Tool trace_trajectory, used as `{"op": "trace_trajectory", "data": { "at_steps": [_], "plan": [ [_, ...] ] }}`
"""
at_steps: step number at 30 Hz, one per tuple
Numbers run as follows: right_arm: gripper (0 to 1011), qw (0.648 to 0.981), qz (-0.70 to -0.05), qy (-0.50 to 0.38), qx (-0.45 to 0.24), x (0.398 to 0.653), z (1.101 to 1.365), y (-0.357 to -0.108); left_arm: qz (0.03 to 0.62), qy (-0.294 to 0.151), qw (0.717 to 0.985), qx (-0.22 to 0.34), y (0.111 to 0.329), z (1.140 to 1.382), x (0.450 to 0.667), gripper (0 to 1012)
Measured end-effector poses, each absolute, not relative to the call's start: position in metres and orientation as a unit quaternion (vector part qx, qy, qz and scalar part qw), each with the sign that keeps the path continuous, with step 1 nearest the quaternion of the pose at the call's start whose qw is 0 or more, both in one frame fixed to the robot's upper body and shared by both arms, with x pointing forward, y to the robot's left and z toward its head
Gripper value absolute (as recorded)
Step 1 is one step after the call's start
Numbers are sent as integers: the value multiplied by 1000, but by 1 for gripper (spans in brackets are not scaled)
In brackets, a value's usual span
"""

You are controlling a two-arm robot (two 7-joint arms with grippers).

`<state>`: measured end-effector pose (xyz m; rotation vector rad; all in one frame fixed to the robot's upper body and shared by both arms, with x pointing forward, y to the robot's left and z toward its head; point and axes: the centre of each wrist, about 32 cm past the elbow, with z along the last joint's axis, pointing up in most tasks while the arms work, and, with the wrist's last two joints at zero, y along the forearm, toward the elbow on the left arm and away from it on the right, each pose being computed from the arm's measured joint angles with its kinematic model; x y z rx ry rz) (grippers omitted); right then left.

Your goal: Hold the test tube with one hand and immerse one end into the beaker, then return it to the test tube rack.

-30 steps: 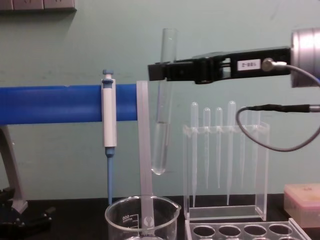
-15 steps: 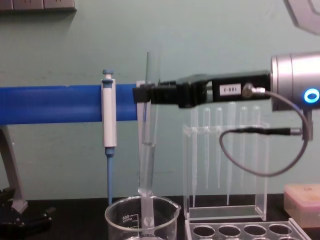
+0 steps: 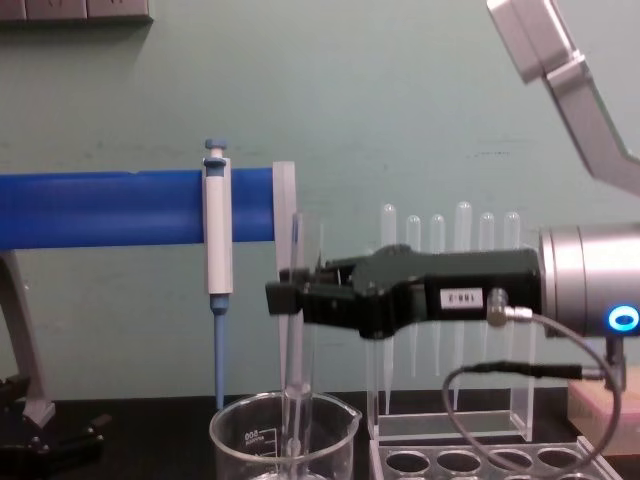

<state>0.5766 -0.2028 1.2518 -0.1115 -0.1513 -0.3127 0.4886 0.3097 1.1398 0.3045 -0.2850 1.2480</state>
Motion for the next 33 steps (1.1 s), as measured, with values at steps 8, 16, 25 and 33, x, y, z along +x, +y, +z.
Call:
{"op": "trace_trajectory", "data": {
  "at_steps": [8,16,25,33],
  "plan": [
    [225,982,-155,-86,-59,574,1227,-203,580,-132,791,142,310,1140,489,1000],
    [225,982,-152,-95,-54,573,1212,-201,580,-132,791,142,310,1140,489,1000],
    [225,982,-153,-101,-46,572,1206,-200,580,-132,791,141,310,1140,489,1000],
    [225,982,-153,-100,-46,573,1203,-199,580,-132,791,141,310,1140,489,1000]
  ]
}}
